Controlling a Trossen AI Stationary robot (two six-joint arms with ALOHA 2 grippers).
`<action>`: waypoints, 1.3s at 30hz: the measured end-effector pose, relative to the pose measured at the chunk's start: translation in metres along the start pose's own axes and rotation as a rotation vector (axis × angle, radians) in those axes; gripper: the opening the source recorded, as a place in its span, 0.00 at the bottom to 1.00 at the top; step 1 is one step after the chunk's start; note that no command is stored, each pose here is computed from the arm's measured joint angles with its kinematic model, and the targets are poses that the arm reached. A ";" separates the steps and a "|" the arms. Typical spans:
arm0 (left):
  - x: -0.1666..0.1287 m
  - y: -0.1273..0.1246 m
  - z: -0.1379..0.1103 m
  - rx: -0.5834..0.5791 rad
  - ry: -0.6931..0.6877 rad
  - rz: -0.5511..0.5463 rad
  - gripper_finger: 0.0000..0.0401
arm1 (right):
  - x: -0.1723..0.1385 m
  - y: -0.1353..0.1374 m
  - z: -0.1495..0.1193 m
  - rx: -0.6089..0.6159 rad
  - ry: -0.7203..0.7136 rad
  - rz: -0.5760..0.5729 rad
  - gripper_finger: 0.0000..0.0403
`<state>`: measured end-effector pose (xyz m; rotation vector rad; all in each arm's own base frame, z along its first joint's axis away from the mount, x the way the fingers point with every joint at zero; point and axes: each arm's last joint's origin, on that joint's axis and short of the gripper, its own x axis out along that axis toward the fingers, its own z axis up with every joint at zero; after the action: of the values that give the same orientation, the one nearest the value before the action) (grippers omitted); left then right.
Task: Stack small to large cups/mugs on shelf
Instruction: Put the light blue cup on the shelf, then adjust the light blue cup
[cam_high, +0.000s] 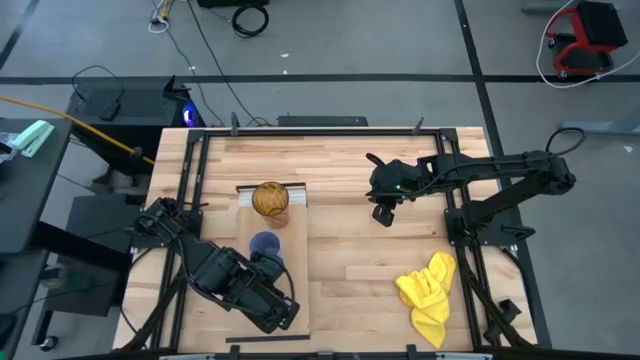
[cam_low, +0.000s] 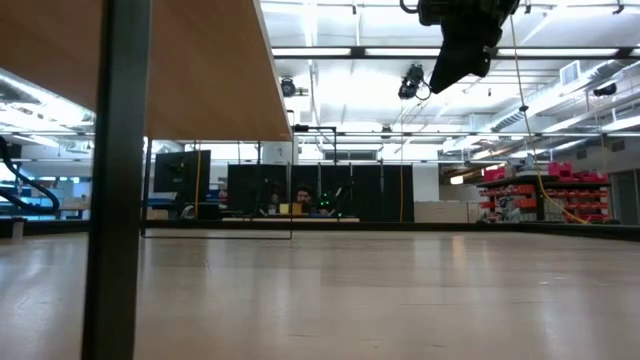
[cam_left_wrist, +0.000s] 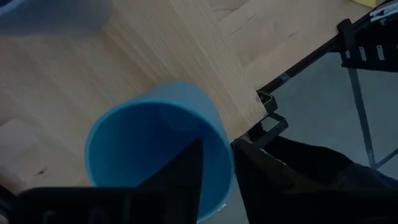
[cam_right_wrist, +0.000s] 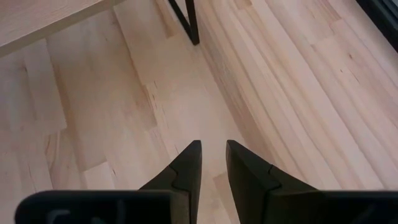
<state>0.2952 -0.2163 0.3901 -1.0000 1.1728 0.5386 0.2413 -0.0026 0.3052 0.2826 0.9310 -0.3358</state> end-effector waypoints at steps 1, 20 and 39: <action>0.000 0.000 0.000 0.000 0.000 -0.001 0.26 | 0.000 0.000 0.000 0.000 0.000 0.000 0.20; -0.001 -0.010 -0.001 -0.016 0.010 -0.099 0.39 | 0.000 0.000 0.000 0.000 0.000 0.000 0.20; -0.049 0.012 -0.008 -0.036 -0.059 -0.199 0.40 | -0.008 0.037 0.001 -0.004 -0.014 0.394 0.20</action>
<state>0.2651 -0.2109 0.4305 -1.1112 1.0013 0.4292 0.2528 0.0324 0.3156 0.4507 0.8401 0.0269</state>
